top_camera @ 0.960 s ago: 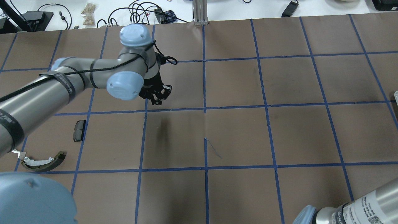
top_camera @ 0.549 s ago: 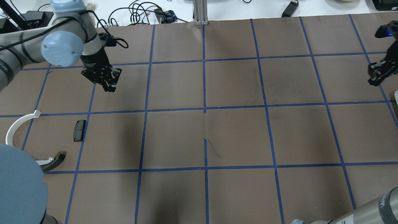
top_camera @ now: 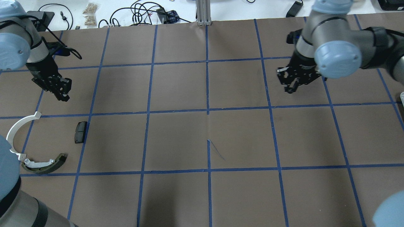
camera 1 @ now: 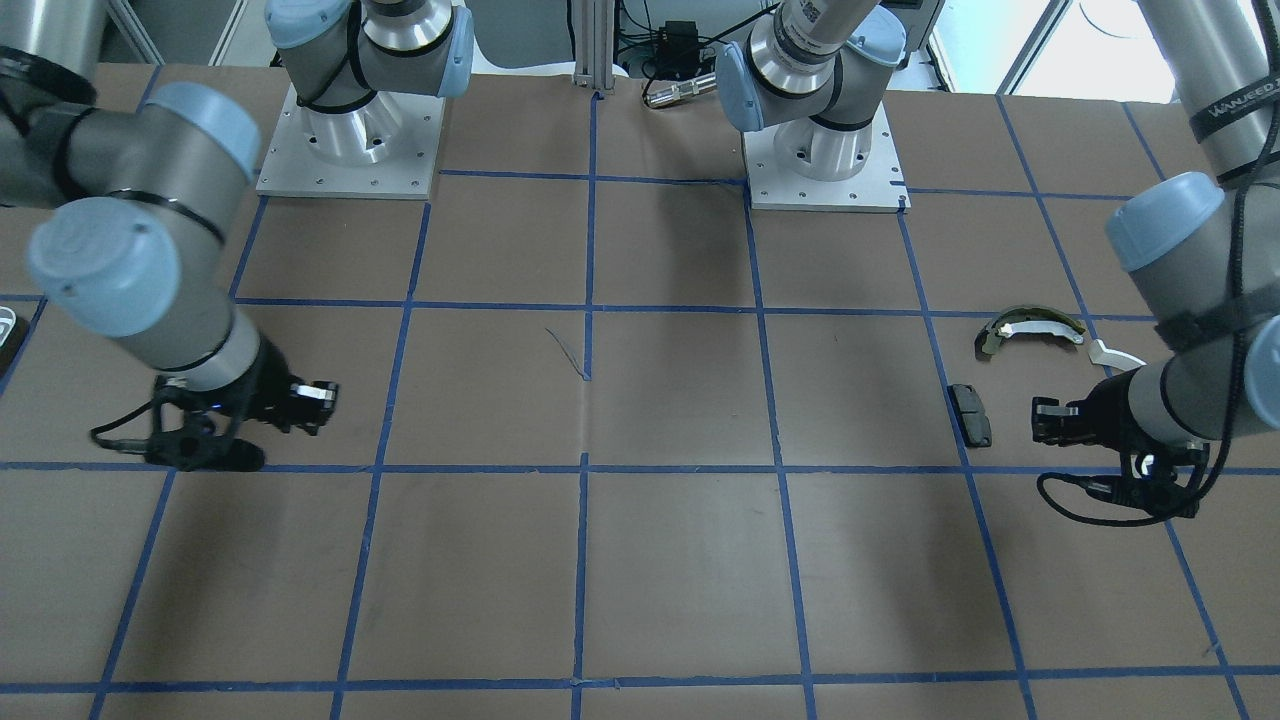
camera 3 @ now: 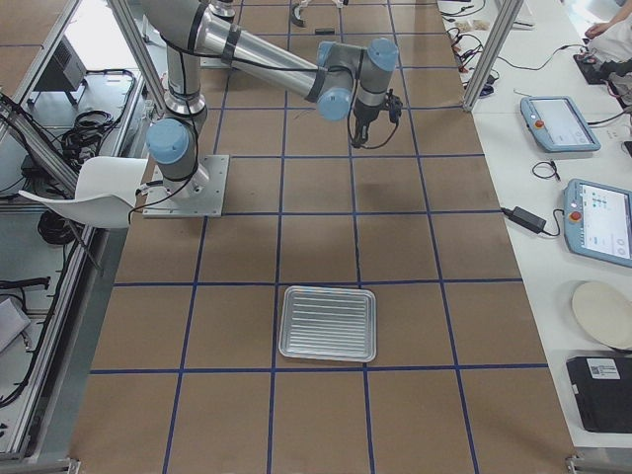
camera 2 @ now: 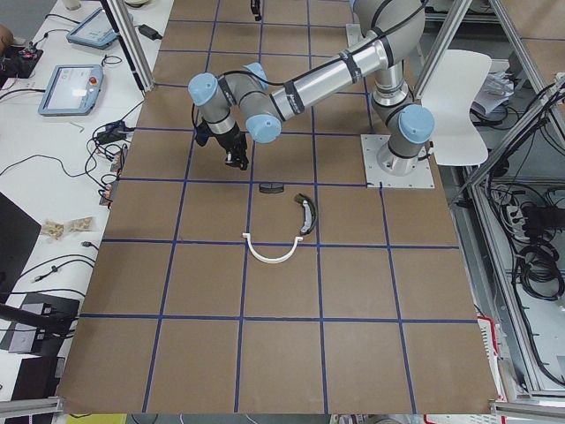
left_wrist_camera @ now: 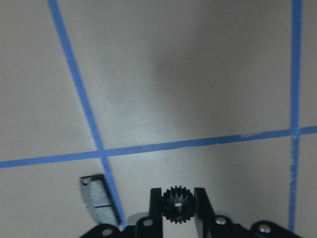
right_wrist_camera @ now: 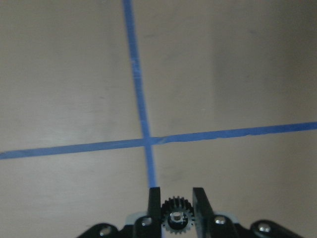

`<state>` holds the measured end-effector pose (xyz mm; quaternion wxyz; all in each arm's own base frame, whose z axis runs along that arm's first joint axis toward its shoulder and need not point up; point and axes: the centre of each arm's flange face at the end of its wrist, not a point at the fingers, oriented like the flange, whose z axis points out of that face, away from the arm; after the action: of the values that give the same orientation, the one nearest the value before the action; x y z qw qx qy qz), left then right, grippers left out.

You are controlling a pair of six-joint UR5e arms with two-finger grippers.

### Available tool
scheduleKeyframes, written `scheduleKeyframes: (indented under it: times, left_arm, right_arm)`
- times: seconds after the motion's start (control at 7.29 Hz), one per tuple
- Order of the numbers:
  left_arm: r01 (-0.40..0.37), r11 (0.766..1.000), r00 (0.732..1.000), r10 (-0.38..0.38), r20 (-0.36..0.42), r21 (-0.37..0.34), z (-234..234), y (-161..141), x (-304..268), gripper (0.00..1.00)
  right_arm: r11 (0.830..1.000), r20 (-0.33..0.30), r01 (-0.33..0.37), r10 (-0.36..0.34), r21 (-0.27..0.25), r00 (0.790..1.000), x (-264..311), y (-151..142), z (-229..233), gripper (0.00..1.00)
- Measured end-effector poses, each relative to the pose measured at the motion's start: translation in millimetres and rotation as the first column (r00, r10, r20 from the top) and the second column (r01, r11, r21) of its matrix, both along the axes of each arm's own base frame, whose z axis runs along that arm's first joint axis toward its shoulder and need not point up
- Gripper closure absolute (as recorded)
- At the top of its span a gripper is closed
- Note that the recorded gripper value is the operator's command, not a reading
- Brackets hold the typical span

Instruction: Place bearing gear from tray to pile

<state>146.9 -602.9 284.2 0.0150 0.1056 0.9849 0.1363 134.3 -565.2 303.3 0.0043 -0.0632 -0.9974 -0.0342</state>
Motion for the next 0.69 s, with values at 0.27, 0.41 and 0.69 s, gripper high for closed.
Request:
scheduleKeyframes:
  times: [0.27,0.41,0.69]
  left_arm:
    - [0.027,1.000,0.999,-0.027,-0.023,-0.010,-24.1,26.5,55.1,1.00]
    - [0.031,0.999,0.999,-0.031,-0.021,-0.022,-38.5,37.7,63.9,1.00]
    - [0.030,0.999,0.999,-0.031,-0.021,-0.035,-59.9,53.5,61.1,1.00]
  right_arm:
    - [0.986,0.003,0.155,-0.155,-0.063,0.988,146.8,36.0,-22.1,1.00]
    - [0.978,0.016,0.192,-0.191,-0.076,0.981,200.1,55.5,-40.9,1.00]
    - [0.977,0.061,0.209,-0.206,-0.042,0.977,259.9,87.3,-66.5,0.18]
